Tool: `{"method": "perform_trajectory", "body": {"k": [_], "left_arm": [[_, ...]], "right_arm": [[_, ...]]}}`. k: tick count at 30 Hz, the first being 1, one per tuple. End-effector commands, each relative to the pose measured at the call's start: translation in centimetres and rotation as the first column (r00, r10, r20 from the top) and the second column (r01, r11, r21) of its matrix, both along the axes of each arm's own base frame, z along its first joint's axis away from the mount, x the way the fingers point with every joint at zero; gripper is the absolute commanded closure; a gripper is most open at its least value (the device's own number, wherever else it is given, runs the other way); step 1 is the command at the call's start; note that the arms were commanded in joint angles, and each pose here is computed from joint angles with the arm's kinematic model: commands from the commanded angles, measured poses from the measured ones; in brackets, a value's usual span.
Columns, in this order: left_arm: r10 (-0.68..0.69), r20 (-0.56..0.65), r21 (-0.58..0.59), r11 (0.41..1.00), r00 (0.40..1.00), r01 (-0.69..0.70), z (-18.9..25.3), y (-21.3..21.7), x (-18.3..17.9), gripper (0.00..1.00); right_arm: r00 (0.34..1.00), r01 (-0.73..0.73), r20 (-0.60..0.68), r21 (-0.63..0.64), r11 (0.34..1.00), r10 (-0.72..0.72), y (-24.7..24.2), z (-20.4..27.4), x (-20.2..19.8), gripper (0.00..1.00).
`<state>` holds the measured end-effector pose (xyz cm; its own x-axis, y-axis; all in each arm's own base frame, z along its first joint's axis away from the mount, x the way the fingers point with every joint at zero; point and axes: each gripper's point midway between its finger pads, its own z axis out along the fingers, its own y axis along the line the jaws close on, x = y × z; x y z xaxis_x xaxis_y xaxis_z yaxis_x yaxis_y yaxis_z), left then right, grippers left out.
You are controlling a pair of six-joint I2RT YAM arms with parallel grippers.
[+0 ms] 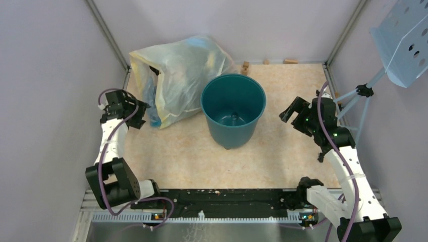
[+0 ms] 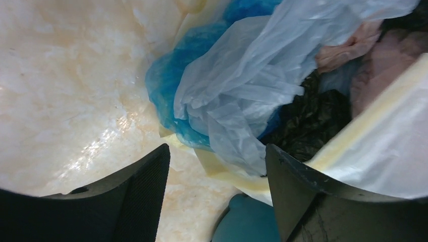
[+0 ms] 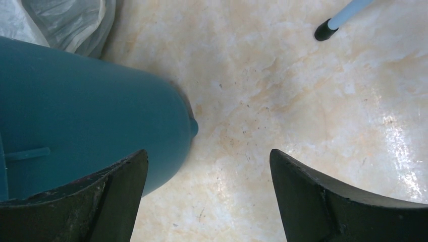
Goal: Put the trash bags into the trash bin
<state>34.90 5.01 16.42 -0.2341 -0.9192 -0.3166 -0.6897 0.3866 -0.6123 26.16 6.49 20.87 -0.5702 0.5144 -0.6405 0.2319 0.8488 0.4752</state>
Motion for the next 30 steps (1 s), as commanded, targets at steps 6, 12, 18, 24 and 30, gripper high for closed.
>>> {"method": "perform_trajectory", "body": {"k": [6,12,18,24,30], "left_arm": [[-0.044,0.125,-0.107,0.993,0.991,0.057,-2.5,-0.9,4.6,0.21],[-0.077,0.118,-0.141,0.986,0.990,0.094,-3.7,-1.2,6.1,0.24],[-0.045,0.133,-0.056,0.997,0.990,0.053,-1.3,0.4,6.7,0.57],[-0.065,0.196,0.066,0.996,0.978,0.052,3.0,1.6,7.0,1.00],[-0.017,0.320,0.167,0.985,0.947,-0.039,8.6,3.1,6.4,1.00]], "right_arm": [[0.996,-0.040,0.070,-0.073,0.997,0.045,-0.1,2.5,0.7,0.11],[0.993,-0.073,0.084,-0.090,0.993,0.080,0.3,2.8,0.9,0.11],[0.994,-0.065,0.086,-0.111,0.992,0.075,0.0,2.9,0.8,0.11],[0.995,-0.052,0.075,-0.105,0.993,0.060,-0.1,2.5,0.9,0.11],[0.995,-0.065,0.069,-0.052,0.997,0.068,0.8,2.6,1.3,0.12]]}}
